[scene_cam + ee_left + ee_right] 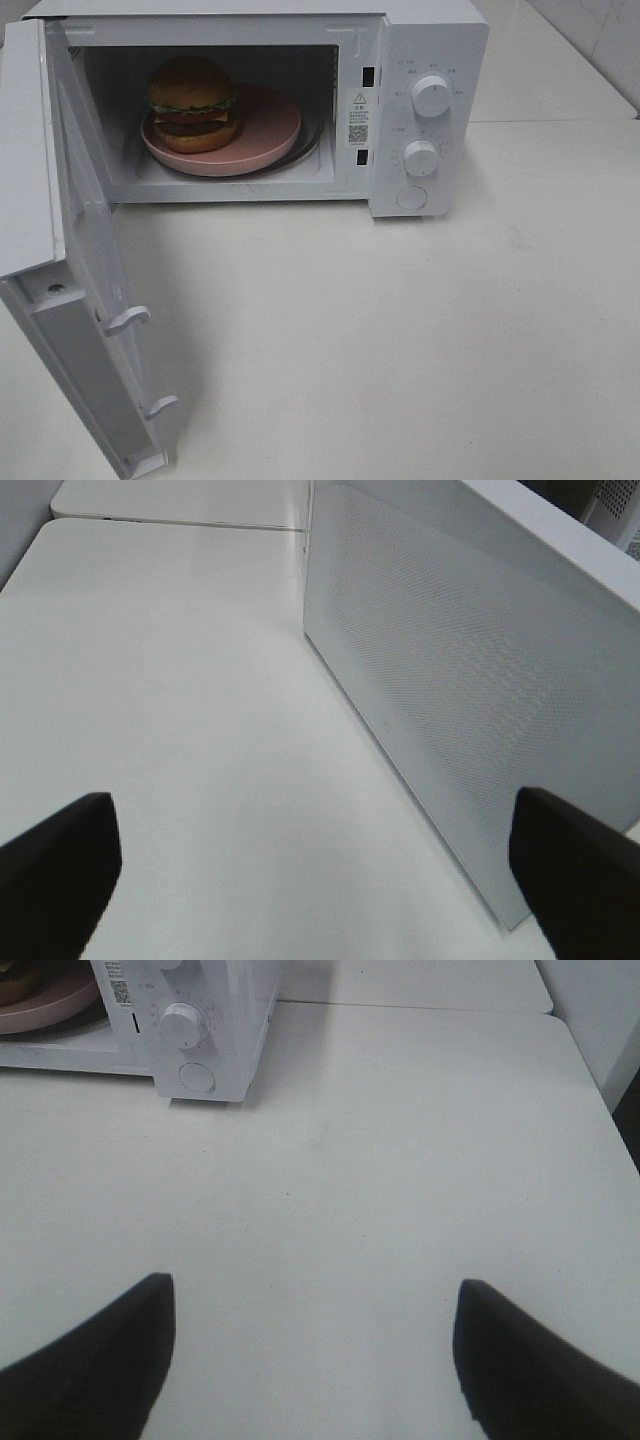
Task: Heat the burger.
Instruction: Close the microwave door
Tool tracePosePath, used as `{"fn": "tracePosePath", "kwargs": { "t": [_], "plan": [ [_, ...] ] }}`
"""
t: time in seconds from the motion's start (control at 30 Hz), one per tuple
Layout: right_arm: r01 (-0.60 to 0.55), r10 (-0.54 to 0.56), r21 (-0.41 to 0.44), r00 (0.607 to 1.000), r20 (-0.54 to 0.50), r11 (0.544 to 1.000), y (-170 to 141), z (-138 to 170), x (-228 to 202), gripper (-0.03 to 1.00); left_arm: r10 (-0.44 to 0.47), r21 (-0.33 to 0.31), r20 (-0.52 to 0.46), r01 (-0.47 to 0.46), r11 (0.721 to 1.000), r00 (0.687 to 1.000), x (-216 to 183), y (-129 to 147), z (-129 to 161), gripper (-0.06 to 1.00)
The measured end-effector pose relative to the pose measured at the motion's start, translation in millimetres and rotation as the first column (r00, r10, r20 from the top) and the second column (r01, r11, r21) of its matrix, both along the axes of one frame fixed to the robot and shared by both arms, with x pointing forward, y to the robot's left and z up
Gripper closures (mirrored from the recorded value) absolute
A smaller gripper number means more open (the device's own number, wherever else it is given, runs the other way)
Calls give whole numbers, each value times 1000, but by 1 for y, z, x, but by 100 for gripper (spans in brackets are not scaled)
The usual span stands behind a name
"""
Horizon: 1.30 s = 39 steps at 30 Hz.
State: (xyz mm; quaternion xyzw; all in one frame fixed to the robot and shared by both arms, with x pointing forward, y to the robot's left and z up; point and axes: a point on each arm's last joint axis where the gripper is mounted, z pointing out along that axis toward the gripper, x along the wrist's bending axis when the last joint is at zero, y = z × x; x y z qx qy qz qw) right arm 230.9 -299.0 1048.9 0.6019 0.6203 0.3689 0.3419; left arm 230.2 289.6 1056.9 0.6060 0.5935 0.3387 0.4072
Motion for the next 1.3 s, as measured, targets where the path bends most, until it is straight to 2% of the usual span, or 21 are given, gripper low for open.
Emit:
{"fn": "tracePosePath", "kwargs": {
  "t": [0.83, 0.93, 1.0, 1.13, 1.27, 1.3],
  "plan": [
    [0, 0, 0, 1000, 0, 1000, 0, 0, 0, 20, -1, -2, 0, 1, 1000, 1000, 0, 0, 0, -3],
    [0, 0, 0, 1000, 0, 1000, 0, 0, 0, 20, -14, -20, 5, 14, 1000, 1000, 0, -2, 1, -3],
    [0, 0, 0, 1000, 0, 1000, 0, 0, 0, 20, -27, -44, 42, 29, 999, 999, -1, -4, 7, -3],
    [0, 0, 0, 1000, 0, 1000, 0, 0, 0, 20, -23, -47, 66, 26, 999, 998, 1, -4, 12, -2],
    [0, 0, 0, 1000, 0, 1000, 0, 0, 0, 20, -16, -47, 31, 18, 999, 999, 12, -3, 15, 4],
    [0, 0, 0, 1000, 0, 1000, 0, 0, 0, 20, -11, -49, 22, 12, 999, 1000, 20, -2, 17, 11]
  ]
}}
